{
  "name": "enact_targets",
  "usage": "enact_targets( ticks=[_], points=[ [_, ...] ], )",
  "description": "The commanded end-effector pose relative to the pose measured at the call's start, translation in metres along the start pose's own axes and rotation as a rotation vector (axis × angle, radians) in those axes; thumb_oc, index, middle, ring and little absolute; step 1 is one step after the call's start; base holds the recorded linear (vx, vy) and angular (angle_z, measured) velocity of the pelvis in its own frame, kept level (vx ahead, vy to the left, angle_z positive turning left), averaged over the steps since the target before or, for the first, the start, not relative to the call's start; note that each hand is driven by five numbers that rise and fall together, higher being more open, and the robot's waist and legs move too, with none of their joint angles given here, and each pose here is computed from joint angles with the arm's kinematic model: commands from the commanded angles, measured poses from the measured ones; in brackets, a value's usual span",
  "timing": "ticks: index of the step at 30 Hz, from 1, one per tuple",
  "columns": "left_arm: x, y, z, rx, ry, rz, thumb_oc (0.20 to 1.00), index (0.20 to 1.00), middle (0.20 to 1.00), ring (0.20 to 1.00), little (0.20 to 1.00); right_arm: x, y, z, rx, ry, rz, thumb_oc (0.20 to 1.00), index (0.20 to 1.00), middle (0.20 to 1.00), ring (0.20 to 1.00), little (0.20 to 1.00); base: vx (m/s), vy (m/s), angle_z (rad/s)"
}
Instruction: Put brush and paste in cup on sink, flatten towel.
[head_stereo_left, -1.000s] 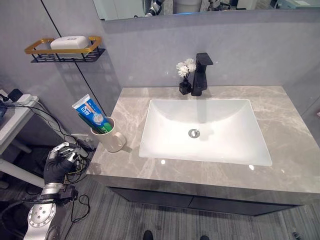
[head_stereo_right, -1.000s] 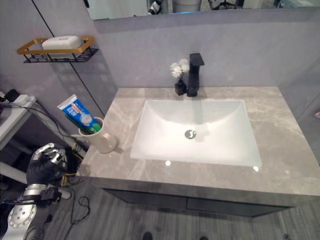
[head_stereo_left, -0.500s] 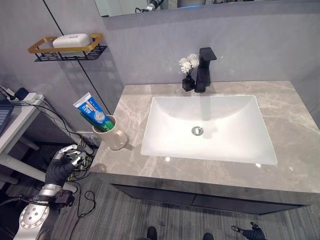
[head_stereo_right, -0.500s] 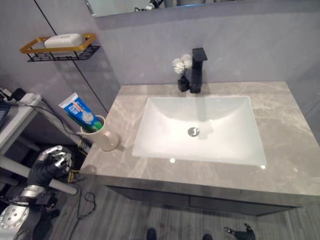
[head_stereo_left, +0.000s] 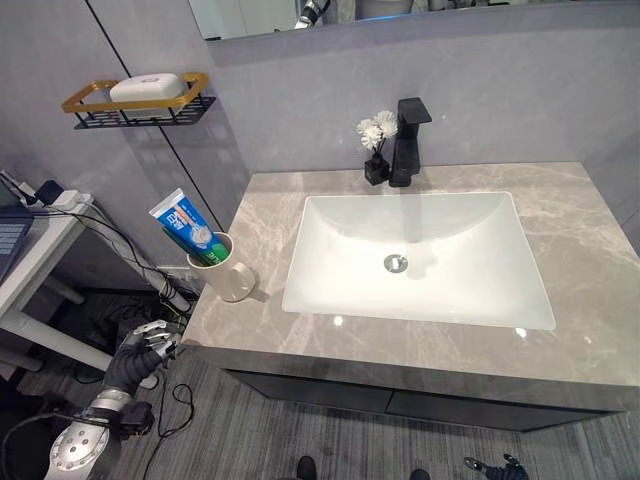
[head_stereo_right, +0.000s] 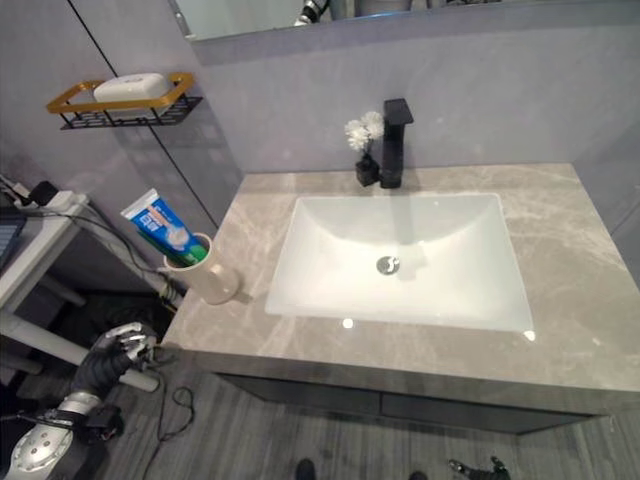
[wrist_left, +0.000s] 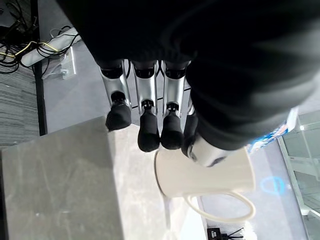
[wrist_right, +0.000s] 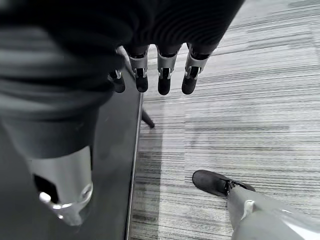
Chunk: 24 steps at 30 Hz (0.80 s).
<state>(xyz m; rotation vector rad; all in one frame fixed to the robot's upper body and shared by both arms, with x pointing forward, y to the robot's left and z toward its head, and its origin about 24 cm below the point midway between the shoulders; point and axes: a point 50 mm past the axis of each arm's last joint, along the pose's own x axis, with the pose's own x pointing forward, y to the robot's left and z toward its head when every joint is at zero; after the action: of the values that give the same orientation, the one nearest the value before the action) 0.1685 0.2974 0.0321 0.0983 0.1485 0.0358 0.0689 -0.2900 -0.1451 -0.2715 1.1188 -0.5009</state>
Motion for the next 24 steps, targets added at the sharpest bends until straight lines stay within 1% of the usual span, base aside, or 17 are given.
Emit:
enact_targets(
  ticks=[1, 5, 8, 15, 24],
  points=[
    [0.013, 0.004, 0.017, 0.05, -0.075, -0.008, 0.2, 0.2, 0.2, 0.2, 0.2, 0.002, 0.011, 0.017, 0.019, -0.039, 0.011, 1.0, 1.0, 1.0, 1.0, 1.0, 0.0, 0.0, 0.0],
    [0.019, 0.002, 0.02, 0.069, -0.085, -0.028, 0.2, 0.2, 0.2, 0.2, 0.2, 0.002, 0.014, 0.02, -0.021, -0.054, 0.028, 1.0, 1.0, 1.0, 1.0, 1.0, 0.01, 0.0, 0.0],
    [0.024, 0.0, 0.026, 0.088, -0.104, -0.047, 0.2, 0.2, 0.2, 0.2, 0.2, 0.0, 0.024, 0.029, -0.124, -0.114, 0.08, 1.0, 1.0, 1.0, 1.0, 1.0, 0.01, -0.002, 0.0],
    [0.029, -0.002, 0.029, 0.099, -0.12, -0.052, 0.2, 0.2, 0.2, 0.2, 0.2, -0.002, 0.031, 0.035, -0.252, -0.175, 0.131, 1.0, 1.0, 1.0, 1.0, 1.0, 0.01, 0.001, -0.03],
    [0.03, 0.0, 0.032, 0.102, -0.143, -0.01, 0.2, 0.2, 0.2, 0.2, 0.2, -0.002, 0.028, 0.032, -0.242, -0.165, 0.116, 1.0, 1.0, 1.0, 1.0, 1.0, 0.01, 0.003, -0.03]
  ],
)
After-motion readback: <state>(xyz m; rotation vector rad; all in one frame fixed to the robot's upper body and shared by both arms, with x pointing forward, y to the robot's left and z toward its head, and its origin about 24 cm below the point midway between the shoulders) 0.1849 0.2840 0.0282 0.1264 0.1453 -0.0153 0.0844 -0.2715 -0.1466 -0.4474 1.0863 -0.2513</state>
